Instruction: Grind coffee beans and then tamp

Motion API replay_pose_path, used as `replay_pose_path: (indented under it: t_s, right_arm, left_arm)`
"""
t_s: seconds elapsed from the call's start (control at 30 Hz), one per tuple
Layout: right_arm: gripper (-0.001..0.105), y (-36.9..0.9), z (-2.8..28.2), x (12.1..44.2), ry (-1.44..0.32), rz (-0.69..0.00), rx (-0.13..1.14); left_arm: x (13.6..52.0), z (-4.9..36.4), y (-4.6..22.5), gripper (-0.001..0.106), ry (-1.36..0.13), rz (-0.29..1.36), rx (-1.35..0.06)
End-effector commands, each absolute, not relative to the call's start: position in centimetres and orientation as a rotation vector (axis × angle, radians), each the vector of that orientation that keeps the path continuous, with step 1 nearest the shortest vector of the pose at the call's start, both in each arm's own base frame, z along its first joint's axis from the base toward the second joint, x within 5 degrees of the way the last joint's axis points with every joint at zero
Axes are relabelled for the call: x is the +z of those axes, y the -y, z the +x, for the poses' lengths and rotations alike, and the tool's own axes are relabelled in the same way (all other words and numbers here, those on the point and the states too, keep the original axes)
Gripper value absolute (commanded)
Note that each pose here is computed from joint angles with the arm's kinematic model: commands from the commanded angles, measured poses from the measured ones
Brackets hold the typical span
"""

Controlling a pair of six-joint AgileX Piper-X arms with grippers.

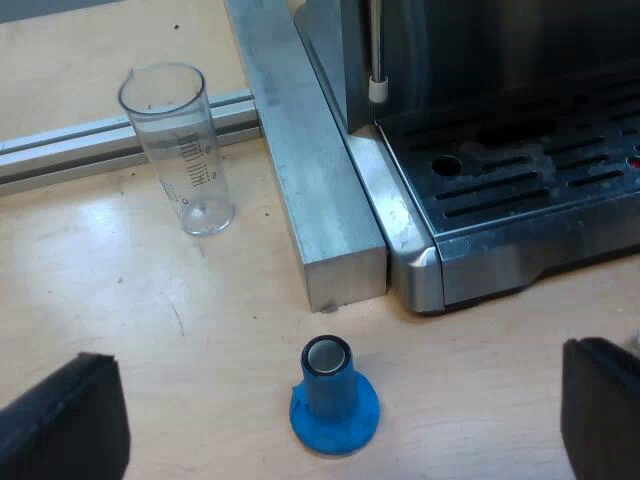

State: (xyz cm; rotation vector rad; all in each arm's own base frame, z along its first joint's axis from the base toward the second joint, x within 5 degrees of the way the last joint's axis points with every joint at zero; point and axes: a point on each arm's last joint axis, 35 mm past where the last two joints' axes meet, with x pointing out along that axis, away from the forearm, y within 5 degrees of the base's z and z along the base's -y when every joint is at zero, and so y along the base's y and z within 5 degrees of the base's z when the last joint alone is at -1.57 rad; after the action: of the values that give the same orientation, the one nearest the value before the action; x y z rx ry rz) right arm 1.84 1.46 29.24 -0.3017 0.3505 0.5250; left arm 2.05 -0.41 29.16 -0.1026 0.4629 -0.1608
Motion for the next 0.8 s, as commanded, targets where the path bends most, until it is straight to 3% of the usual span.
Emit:
replay_pose_path:
  t_s: [0.03, 0.27, 0.8]
  right_arm:
    - [0.071, -1.51, 2.11, 29.38, -0.344, -0.311, 0.535]
    - [0.071, -1.51, 2.12, 29.4, -0.342, -0.311, 0.534]
    - [0.071, -1.51, 2.12, 29.4, -0.342, -0.311, 0.534]
  left_arm:
    - [29.27, 2.28, 0.44, 0.088, -0.465, -0.11, -0.152]
    - [29.27, 2.3, 0.29, 0.088, -0.461, -0.125, -0.089]
    - [29.27, 2.3, 0.3, 0.088, -0.461, -0.124, -0.093]
